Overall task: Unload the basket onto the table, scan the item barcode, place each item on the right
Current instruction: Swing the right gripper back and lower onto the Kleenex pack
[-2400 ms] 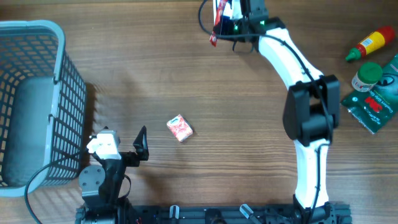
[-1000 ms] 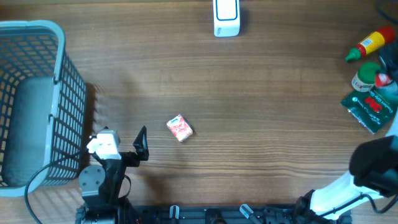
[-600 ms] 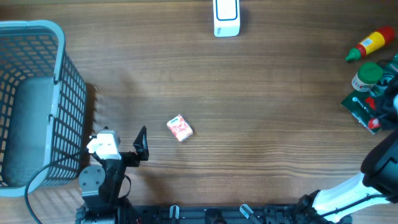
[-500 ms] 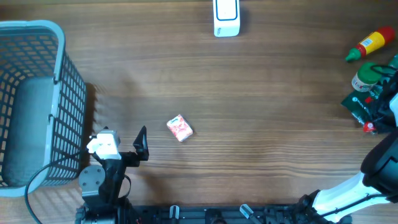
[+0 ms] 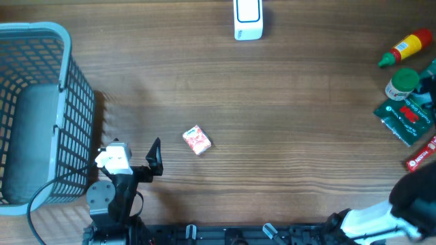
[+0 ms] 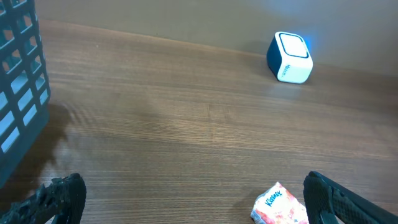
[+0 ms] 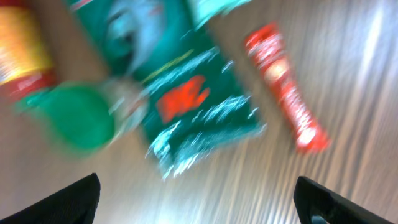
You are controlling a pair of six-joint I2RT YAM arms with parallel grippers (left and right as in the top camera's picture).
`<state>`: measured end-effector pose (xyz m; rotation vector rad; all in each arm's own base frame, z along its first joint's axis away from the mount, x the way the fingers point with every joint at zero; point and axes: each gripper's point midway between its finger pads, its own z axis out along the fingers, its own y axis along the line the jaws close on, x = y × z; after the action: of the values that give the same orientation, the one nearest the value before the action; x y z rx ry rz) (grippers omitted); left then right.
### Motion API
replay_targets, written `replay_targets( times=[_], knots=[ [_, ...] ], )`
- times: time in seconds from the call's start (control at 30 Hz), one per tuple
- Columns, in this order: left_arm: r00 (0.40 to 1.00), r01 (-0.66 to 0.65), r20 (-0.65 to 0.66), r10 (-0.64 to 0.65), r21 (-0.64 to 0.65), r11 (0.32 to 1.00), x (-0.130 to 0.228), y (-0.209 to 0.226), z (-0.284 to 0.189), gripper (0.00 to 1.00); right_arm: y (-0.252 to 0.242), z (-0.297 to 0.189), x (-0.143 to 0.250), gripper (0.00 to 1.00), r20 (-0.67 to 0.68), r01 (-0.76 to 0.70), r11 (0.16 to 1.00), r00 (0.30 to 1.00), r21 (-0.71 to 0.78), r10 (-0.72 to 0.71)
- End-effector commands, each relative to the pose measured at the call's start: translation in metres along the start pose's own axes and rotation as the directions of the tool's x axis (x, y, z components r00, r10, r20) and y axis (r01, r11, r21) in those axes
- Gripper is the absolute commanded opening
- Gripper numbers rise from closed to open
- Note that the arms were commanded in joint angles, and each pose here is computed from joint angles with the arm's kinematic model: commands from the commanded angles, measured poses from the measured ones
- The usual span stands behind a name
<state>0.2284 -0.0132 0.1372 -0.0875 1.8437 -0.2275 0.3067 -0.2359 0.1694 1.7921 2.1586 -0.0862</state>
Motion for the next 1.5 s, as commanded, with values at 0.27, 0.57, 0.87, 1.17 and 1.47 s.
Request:
replay_targets(
  times=[0.27, 0.57, 0.87, 1.17, 1.47],
  knots=[
    [1.000, -0.021, 0.000, 0.021, -0.002, 1.000, 0.001, 0.000, 0.001, 1.00, 0.095, -0.129, 0.203, 1.00, -0.210, 0.362, 0.791, 0.833, -0.493, -0.512],
    [1.000, -0.021, 0.000, 0.021, -0.002, 1.000, 0.001, 0.000, 0.001, 1.00, 0.112, -0.123, 0.330, 1.00, -0.074, 0.657, 0.544, 0.600, -0.523, -0.796],
    [1.000, -0.021, 0.000, 0.021, -0.002, 1.000, 0.001, 0.000, 0.001, 1.00, 0.100, -0.071, 0.462, 0.92, -0.060, 0.725, 0.233, 0.256, -0.648, -0.965],
    [1.000, -0.021, 0.000, 0.021, -0.002, 1.000, 0.001, 0.000, 0.001, 1.00, 0.066, -0.016, 0.527, 0.73, -0.459, 0.634, 0.518, 0.274, -0.574, -0.845],
    [1.000, -0.021, 0.000, 0.021, -0.002, 1.000, 0.001, 0.000, 0.001, 1.00, 0.037, -0.022, 0.549, 0.65, -0.738, 0.519, 0.792, 0.386, -0.322, -0.553]
  ],
)
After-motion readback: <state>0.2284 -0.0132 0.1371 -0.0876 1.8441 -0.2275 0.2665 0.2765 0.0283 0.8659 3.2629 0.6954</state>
